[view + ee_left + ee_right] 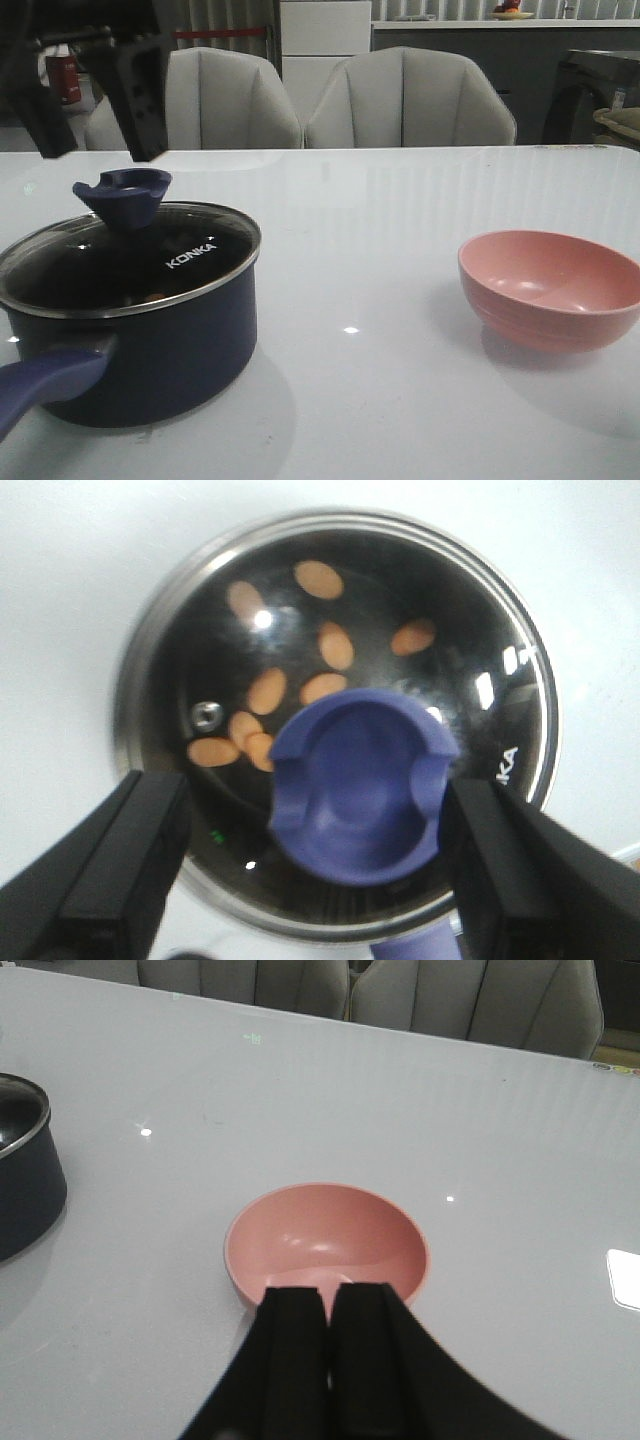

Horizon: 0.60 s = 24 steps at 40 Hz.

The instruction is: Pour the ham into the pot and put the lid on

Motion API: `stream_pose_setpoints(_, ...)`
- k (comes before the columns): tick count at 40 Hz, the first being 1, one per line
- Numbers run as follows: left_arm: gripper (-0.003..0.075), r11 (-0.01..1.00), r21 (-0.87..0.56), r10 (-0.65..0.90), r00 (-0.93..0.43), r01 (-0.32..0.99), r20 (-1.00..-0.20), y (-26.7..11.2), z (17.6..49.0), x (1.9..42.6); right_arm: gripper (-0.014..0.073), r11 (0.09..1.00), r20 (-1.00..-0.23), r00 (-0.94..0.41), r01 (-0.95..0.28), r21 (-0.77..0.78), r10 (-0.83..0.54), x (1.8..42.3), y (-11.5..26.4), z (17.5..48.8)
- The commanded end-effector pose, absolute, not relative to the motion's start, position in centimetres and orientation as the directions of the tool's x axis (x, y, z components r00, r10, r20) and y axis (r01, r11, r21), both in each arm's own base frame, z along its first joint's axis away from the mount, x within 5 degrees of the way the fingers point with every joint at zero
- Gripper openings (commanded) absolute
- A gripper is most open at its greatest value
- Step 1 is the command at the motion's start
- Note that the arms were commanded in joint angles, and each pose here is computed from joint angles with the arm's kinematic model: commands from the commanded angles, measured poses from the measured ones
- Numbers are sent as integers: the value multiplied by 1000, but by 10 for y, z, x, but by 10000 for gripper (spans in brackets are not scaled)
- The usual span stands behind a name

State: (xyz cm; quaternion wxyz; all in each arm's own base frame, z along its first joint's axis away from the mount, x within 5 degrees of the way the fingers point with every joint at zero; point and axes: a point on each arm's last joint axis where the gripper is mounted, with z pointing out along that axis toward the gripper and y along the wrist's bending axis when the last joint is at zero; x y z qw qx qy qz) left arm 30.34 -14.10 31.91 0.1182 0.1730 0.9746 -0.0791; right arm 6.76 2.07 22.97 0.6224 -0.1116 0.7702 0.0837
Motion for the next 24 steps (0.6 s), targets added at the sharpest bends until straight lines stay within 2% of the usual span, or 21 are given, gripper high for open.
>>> stream_pose_setpoints(1,519,923,-111,313,-886,369,-344,-129,363,274,145,967,-992,-114,-256,-16,-47,69,19,244)
stream_pose_setpoints(8,472,929,-37,315,-838,369,-445,-100,389,225,145,967,-992,-114,-256,-16,-47,69,19,244)
stream_pose_setpoints(11,452,930,-21,306,-803,367,-512,-87,397,199,145,967,-992,-114,-256,-16,-47,69,19,244)
stream_pose_setpoints(17,418,928,-27,261,-700,371,-665,-67,403,155,145,967,-992,-114,-256,-16,-47,69,19,244)
stream_pose_setpoints(24,382,925,-33,193,-544,378,-817,-46,397,107,145,967,-992,-114,-256,-16,-47,69,19,244)
